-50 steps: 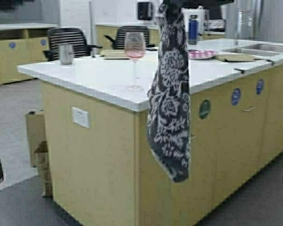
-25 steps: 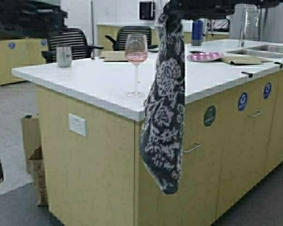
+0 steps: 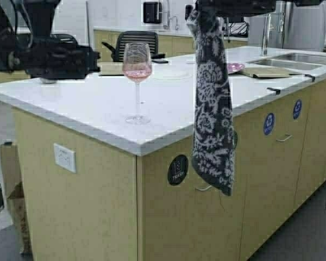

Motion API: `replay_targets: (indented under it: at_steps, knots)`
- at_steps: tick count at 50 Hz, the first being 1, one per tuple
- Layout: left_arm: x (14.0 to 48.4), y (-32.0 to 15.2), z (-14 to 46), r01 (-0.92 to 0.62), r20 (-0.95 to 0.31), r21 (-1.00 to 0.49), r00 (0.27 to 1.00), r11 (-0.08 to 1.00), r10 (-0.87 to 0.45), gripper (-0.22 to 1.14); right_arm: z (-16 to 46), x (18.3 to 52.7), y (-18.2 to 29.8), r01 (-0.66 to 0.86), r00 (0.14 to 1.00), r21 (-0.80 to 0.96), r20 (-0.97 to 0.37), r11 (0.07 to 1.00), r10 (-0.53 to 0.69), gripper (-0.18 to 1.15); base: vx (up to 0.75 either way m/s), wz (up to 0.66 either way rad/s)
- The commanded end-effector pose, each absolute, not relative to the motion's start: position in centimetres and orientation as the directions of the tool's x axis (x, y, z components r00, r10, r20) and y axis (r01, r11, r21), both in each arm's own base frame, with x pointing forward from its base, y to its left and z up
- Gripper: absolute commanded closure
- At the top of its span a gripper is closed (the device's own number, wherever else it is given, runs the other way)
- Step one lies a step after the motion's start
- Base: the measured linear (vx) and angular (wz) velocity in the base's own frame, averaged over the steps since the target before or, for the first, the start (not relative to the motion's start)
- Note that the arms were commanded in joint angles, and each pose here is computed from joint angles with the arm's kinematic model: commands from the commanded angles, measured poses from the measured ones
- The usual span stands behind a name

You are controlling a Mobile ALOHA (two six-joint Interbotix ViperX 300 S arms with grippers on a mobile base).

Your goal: Get the cloth and wipe up the spill under the wine glass

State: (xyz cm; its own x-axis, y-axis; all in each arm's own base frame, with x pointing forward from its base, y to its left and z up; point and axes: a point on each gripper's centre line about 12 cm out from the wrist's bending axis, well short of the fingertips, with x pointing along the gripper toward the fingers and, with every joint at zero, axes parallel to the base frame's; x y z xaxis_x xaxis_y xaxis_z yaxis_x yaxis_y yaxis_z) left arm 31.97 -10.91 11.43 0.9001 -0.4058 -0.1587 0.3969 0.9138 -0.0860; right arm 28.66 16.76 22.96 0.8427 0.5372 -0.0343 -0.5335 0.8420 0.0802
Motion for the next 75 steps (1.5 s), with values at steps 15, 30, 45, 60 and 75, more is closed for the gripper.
replay_targets:
  at_steps: [15,30,45,60,75]
  knots:
    - [32.2,-11.4,7.5,0.416,-0.088,-0.118,0.900,0.902,-0.427,0.85,24.5,29.0,16.2,-0.524,0.852,0.078,0.036,0.848,0.523,0.91,0.19,-0.05]
    - [31.0,-11.9,4.8,0.444,-0.079,-0.134,0.887,0.886,-0.456,0.36,24.4,29.0,16.2,-0.526,0.851,0.079,0.047,0.847,0.524,0.91,0.19,0.00]
    - [30.6,-12.7,1.9,0.471,-0.027,-0.075,0.880,0.879,-0.474,-0.07,23.0,28.8,16.1,-0.523,0.852,0.082,0.005,0.848,0.524,0.91,0.16,0.02]
    - [31.8,-14.0,-0.4,0.496,0.004,-0.041,0.868,0.867,-0.496,-0.07,22.1,28.9,16.2,-0.521,0.851,0.085,-0.019,0.849,0.524,0.91,0.11,0.01]
    - [35.0,-15.1,-1.3,0.492,0.071,-0.028,0.869,0.870,-0.489,-0.07,22.5,29.0,16.3,-0.523,0.851,0.083,-0.002,0.848,0.525,0.91,0.07,0.01]
